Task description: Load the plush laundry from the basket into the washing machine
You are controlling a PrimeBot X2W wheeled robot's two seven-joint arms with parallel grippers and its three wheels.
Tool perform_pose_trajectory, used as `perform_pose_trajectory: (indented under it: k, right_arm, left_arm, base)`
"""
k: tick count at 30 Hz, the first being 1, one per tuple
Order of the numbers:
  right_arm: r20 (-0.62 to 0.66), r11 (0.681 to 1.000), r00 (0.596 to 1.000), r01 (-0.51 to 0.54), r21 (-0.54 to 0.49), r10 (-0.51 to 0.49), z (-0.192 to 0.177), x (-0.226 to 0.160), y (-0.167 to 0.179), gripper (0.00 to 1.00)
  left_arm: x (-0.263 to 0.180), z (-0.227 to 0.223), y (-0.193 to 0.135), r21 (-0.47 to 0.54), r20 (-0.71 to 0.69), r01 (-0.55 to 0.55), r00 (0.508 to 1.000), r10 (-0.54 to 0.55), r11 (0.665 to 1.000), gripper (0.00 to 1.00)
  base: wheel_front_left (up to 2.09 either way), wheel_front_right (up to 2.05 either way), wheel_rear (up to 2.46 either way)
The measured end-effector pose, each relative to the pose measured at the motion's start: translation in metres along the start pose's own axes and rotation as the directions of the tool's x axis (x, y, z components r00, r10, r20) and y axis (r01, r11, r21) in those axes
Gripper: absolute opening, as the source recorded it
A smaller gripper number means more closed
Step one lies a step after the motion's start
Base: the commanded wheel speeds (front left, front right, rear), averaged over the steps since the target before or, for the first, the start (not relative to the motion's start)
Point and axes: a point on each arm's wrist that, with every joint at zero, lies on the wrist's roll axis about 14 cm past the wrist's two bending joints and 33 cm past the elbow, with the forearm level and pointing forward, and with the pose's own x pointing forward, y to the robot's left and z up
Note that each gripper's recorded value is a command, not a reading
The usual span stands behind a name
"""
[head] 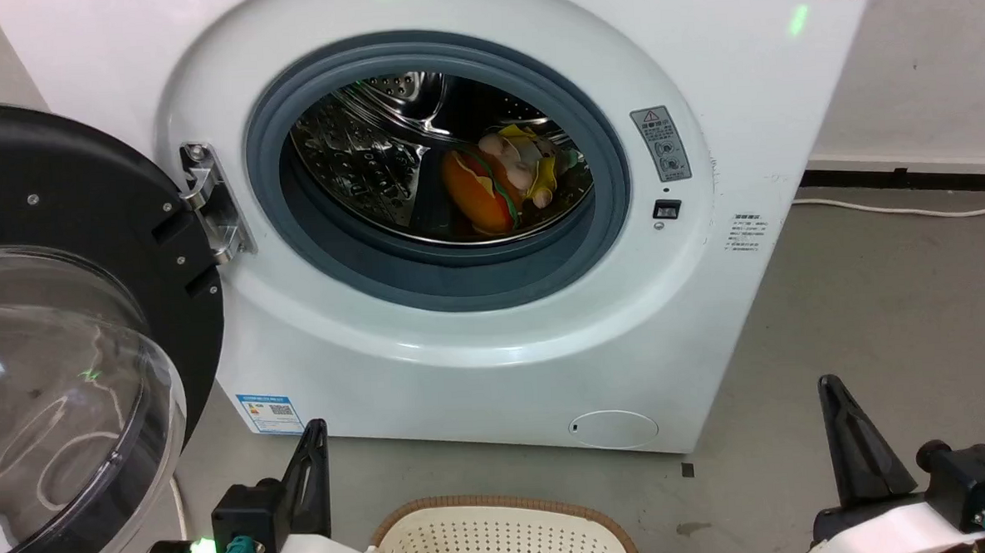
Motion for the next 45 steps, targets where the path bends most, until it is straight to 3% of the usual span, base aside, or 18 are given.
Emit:
perform_pose_trajectory:
  k: [45]
  right_arm:
    - [-0.08, 0.997, 0.996, -0.038, -0.061, 0.033, -0.008, 0.009, 0.01, 0.0]
  left_arm:
    - [0.002, 0.011, 0.013, 0.031, -0.018, -0.035, 0.999, 0.036, 0.999, 0.0]
  base:
    - [0.0, 0.0, 0.0]
